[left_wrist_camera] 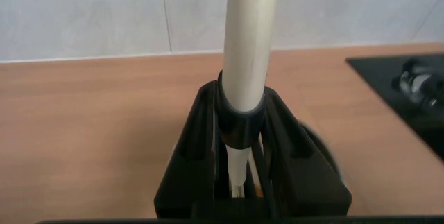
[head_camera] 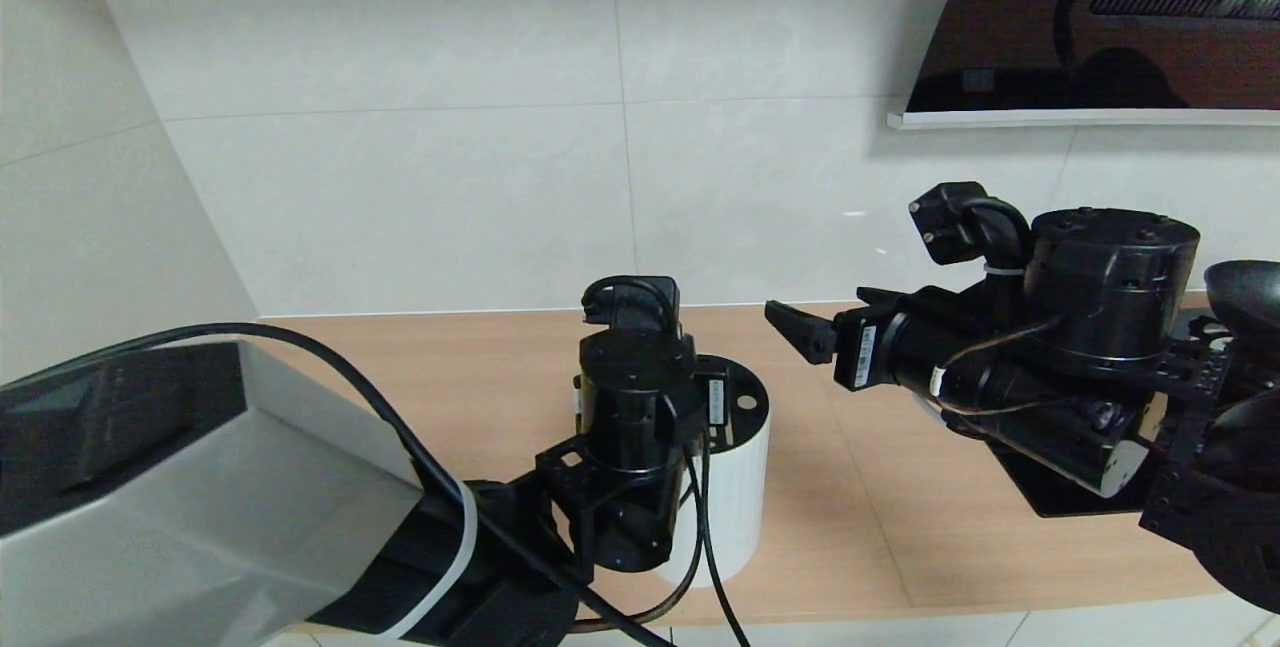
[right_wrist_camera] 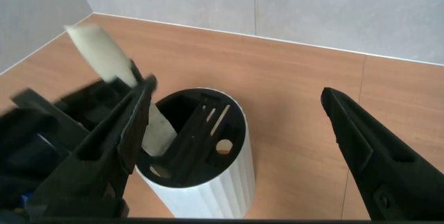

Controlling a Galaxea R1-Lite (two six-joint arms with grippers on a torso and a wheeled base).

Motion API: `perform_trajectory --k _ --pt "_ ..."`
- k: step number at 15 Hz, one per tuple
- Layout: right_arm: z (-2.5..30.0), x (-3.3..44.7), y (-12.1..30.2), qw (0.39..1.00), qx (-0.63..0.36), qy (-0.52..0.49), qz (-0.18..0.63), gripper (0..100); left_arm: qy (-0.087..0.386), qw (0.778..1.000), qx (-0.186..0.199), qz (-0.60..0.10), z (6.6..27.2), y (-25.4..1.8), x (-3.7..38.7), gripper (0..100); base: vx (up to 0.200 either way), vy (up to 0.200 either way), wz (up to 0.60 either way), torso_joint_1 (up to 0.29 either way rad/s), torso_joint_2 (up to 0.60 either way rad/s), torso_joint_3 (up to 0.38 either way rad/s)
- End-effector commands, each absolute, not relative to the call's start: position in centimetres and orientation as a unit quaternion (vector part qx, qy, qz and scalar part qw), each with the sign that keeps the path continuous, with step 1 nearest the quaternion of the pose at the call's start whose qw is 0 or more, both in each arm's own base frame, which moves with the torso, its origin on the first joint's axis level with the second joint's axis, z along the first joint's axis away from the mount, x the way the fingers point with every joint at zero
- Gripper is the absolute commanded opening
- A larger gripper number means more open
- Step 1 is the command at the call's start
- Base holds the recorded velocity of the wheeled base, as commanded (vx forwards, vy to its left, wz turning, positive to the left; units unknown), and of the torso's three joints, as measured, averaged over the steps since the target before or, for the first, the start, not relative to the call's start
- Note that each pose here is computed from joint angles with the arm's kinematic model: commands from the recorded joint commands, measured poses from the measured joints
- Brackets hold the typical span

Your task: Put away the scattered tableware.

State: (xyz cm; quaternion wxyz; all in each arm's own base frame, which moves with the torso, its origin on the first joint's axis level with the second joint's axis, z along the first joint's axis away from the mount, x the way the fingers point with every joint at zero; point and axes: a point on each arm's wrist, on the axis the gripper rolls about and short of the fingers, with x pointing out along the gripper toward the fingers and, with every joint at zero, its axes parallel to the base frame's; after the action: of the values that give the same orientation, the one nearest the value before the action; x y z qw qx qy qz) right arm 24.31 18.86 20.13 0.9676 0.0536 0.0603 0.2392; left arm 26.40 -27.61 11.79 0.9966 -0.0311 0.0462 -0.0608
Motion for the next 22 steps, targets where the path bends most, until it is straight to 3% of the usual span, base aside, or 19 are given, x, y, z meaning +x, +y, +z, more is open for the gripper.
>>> perform_trajectory --k 1,16,17,22 --pt "20.1 24.33 18.89 0.968 0.053 0.061 0.239 100 0.054 0.996 -0.023 -0.06 11.02 -27.76 26.45 0 0.0 0.0 0.0 0.0 0.0 0.0" --pt "19.96 24.37 18.92 0.968 0.052 0.063 0.239 100 0.066 0.996 -0.012 -0.06 10.04 -27.69 26.3 0 0.0 0.0 0.0 0.0 0.0 0.0" --pt "19.96 24.37 18.92 0.968 0.052 0.063 0.239 100 0.065 0.996 -0.013 -0.06 10.05 -27.69 26.3 100 0.0 0.0 0.0 0.0 0.0 0.0" --pt "19.96 24.37 18.92 0.968 0.052 0.063 0.239 100 0.065 0.996 -0.013 -0.06 10.2 -27.6 26.23 100 0.0 0.0 0.0 0.0 0.0 0.0"
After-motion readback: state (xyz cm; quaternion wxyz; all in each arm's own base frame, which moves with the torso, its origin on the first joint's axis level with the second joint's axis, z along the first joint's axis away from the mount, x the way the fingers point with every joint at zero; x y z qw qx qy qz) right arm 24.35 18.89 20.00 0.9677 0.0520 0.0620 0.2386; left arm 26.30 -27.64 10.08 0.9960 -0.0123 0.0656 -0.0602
